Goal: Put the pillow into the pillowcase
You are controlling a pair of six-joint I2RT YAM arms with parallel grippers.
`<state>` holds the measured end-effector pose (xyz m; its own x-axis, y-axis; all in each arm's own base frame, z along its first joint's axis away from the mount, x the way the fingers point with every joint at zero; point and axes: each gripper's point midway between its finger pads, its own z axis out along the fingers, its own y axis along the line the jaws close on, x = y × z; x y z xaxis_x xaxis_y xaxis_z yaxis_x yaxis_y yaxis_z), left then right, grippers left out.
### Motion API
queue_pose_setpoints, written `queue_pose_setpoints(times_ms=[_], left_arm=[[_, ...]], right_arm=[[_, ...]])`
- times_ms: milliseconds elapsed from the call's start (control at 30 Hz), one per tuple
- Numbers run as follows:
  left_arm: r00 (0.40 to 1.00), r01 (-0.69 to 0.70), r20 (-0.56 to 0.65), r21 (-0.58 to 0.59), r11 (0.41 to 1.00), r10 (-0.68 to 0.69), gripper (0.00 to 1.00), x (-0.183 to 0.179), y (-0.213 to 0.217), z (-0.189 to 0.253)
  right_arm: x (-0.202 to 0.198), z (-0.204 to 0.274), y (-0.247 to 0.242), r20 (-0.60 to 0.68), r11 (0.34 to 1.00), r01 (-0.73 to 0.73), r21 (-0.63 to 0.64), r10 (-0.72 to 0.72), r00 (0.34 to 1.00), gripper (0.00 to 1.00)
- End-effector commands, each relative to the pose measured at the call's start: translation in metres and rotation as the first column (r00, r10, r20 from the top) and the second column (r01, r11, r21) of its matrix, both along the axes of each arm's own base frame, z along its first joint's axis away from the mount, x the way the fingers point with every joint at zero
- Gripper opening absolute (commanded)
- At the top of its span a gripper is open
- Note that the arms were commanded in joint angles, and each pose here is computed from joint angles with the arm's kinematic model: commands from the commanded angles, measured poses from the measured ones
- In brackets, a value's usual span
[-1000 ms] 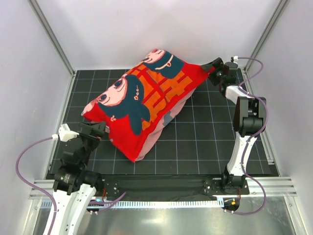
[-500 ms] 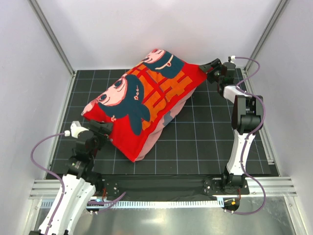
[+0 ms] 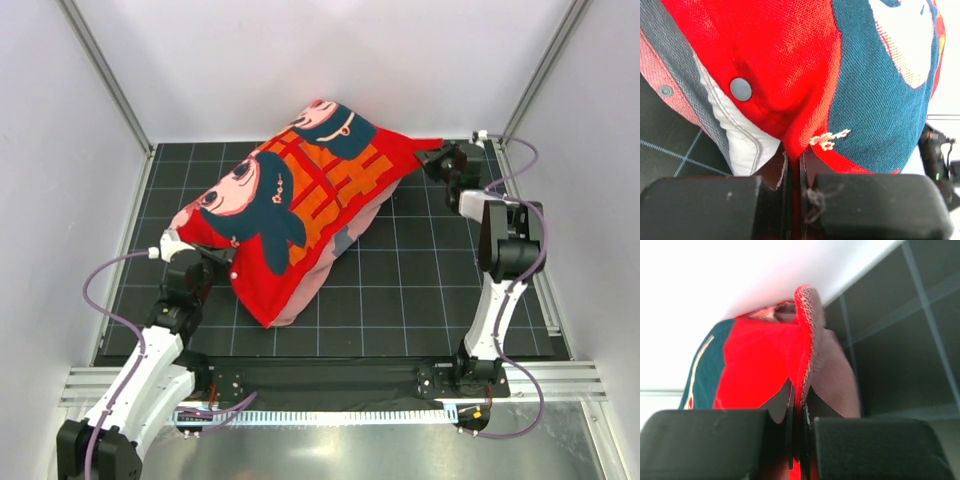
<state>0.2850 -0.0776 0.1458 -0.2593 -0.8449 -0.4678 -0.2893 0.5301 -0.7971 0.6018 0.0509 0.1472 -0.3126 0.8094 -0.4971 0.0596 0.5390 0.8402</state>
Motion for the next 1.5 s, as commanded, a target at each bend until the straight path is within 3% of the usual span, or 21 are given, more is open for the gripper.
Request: queue_pose_setpoints(times_ms=[0, 67, 100, 133, 200, 233, 333, 467, 500, 533, 567, 600, 667, 700, 767, 900, 1033, 1233, 1467], left_arm=[[0.996, -0.054, 0.073, 0.049, 0.997, 0.050, 0.00, 0.013, 0.014, 0.026], [0.996, -0.041, 0.080, 0.066, 0.997, 0.035, 0.00, 0.021, 0.014, 0.032], [0.997, -0.033, 0.072, 0.073, 0.997, 0.028, 0.00, 0.024, 0.014, 0.032], [0.997, -0.033, 0.074, 0.076, 0.997, 0.027, 0.00, 0.038, 0.014, 0.035], [0.997, 0.032, 0.072, 0.078, 0.996, -0.037, 0.00, 0.050, 0.005, 0.039], [0.998, 0.054, 0.034, 0.089, 0.995, -0.057, 0.01, 0.061, 0.003, 0.029], [0.989, 0.131, 0.047, 0.118, 0.984, -0.137, 0.00, 0.084, -0.008, 0.046], [0.991, 0.101, 0.078, 0.148, 0.984, -0.113, 0.02, 0.086, 0.000, 0.072], [0.996, 0.058, 0.053, 0.191, 0.980, -0.069, 0.11, 0.082, 0.011, 0.073], [0.997, 0.039, 0.053, 0.218, 0.975, -0.052, 0.27, 0.079, 0.017, 0.079], [0.997, 0.017, 0.070, 0.240, 0.971, -0.035, 0.56, 0.073, 0.023, 0.091], [0.999, -0.011, 0.032, 0.289, 0.957, 0.002, 0.68, 0.064, 0.034, 0.093], [0.999, -0.034, 0.019, 0.319, 0.947, 0.030, 0.86, 0.052, 0.043, 0.101], [0.998, -0.047, 0.050, 0.328, 0.944, 0.032, 0.88, 0.042, 0.046, 0.115], [0.998, -0.035, 0.059, 0.347, 0.937, 0.015, 0.91, 0.028, 0.047, 0.127], [0.988, 0.001, 0.144, 0.388, 0.922, -0.062, 0.99, -0.008, 0.044, 0.165], [0.977, 0.068, 0.144, 0.478, 0.876, -0.155, 1.00, -0.039, 0.042, 0.178], [0.926, 0.265, 0.082, 0.555, 0.789, -0.369, 1.00, -0.062, 0.018, 0.150], [0.913, 0.304, 0.052, 0.573, 0.761, -0.404, 1.00, -0.074, 0.017, 0.107]], right_arm=[[-0.029, 0.077, -0.037, 0.215, 0.987, 0.150, 0.056, -0.159, 0.964, 0.04], [-0.058, 0.057, -0.049, 0.187, 0.979, 0.188, 0.082, -0.200, 0.962, 0.04], [-0.072, 0.082, -0.053, 0.242, 0.975, 0.206, 0.087, -0.221, 0.945, 0.04], [-0.095, 0.059, -0.055, 0.189, 0.970, 0.231, 0.078, -0.242, 0.952, 0.04], [-0.128, 0.079, -0.071, 0.227, 0.949, 0.306, 0.078, -0.316, 0.921, 0.04], [-0.151, 0.054, -0.075, 0.174, 0.941, 0.332, 0.068, -0.339, 0.925, 0.04], [-0.195, 0.057, -0.094, 0.181, 0.921, 0.384, 0.062, -0.389, 0.903, 0.04], [-0.236, 0.073, -0.120, 0.176, 0.898, 0.440, -0.003, -0.433, 0.884, 0.04], [-0.245, 0.065, -0.127, 0.133, 0.892, 0.448, -0.062, -0.438, 0.889, 0.12], [-0.249, 0.081, -0.128, 0.154, 0.888, 0.451, -0.085, -0.435, 0.887, 0.39], [-0.259, 0.099, -0.133, 0.184, 0.867, 0.485, -0.109, -0.462, 0.867, 0.99], [-0.271, 0.086, -0.134, 0.101, 0.855, 0.493, -0.161, -0.482, 0.870, 1.00], [-0.286, 0.125, -0.134, 0.168, 0.836, 0.510, -0.202, -0.483, 0.859, 1.00], [-0.293, 0.122, -0.131, 0.131, 0.837, 0.499, -0.222, -0.482, 0.866, 1.00], [-0.303, 0.153, -0.125, 0.180, 0.838, 0.485, -0.249, -0.452, 0.874, 1.00], [-0.329, 0.184, -0.088, 0.211, 0.883, 0.336, -0.328, -0.278, 0.937, 1.00], [-0.355, 0.203, -0.060, 0.280, 0.884, 0.249, -0.396, -0.142, 0.949, 1.00], [-0.386, 0.185, -0.013, 0.341, 0.921, 0.077, -0.383, 0.063, 0.938, 1.00], [-0.385, 0.139, -0.025, 0.298, 0.874, 0.130, -0.468, 0.018, 0.954, 1.00]])
